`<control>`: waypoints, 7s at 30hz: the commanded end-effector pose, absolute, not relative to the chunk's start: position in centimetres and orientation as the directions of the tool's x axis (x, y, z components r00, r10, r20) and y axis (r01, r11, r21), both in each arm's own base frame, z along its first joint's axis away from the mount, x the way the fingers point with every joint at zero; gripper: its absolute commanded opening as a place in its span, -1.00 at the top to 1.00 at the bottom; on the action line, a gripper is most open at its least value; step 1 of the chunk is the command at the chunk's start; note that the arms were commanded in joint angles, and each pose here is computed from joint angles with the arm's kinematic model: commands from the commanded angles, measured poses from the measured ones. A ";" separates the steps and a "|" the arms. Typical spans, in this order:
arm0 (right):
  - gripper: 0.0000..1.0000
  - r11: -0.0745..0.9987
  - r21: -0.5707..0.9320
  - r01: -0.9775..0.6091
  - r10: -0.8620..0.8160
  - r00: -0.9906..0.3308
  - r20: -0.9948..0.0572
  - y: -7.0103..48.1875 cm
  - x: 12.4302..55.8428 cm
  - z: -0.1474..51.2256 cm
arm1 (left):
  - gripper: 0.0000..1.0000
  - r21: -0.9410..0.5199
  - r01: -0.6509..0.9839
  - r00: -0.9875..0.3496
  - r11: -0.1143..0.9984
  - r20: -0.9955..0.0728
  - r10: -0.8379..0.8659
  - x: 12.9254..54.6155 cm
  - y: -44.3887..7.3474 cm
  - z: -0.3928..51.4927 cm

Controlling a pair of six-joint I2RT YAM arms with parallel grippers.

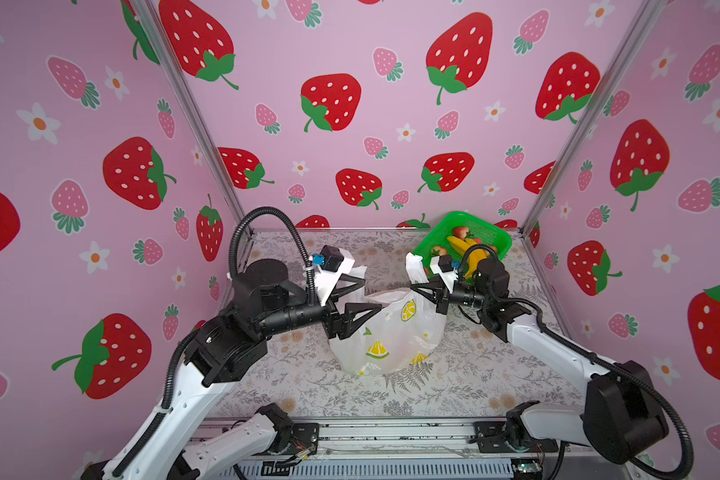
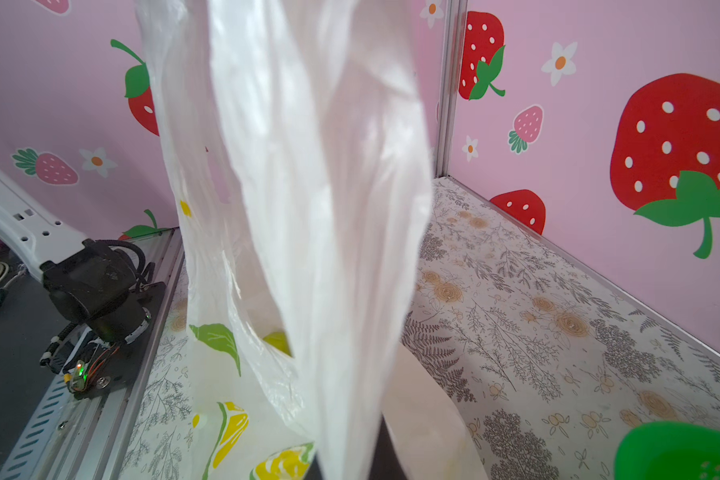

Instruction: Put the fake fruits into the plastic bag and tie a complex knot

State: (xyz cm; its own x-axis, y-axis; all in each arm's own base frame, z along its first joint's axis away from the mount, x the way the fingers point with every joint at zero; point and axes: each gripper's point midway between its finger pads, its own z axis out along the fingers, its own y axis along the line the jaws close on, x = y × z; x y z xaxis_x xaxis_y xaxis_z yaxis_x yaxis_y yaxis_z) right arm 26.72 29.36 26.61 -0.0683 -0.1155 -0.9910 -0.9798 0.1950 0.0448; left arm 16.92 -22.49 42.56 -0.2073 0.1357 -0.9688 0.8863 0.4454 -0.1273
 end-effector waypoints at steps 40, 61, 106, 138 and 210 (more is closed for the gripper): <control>0.95 0.189 -0.003 -0.982 -0.094 -0.015 -0.995 28.7 26.0 28.1 | -0.57 -0.094 0.945 -0.145 0.312 -0.979 0.144 25.6 -19.2 29.1; 0.95 0.201 -0.004 -0.980 -0.100 -0.017 -0.995 28.6 26.1 28.0 | -0.42 -0.149 0.963 -0.171 0.226 -0.982 0.081 25.3 -18.5 29.9; 0.89 0.113 0.176 -0.978 -0.169 -0.194 -0.966 29.2 25.2 26.2 | 1.00 0.234 0.971 0.160 -0.054 -0.464 0.871 24.1 -26.2 26.0; 0.06 0.033 0.040 -0.999 -0.087 -0.042 -0.995 29.0 23.6 27.2 | 1.00 0.245 0.964 0.199 -0.103 -0.408 0.891 26.8 -28.9 26.1; 0.83 0.038 0.017 -0.999 -0.047 -0.019 -0.999 30.2 24.1 27.0 | 0.74 0.172 0.985 0.104 -0.020 -0.493 0.864 27.8 -31.1 25.6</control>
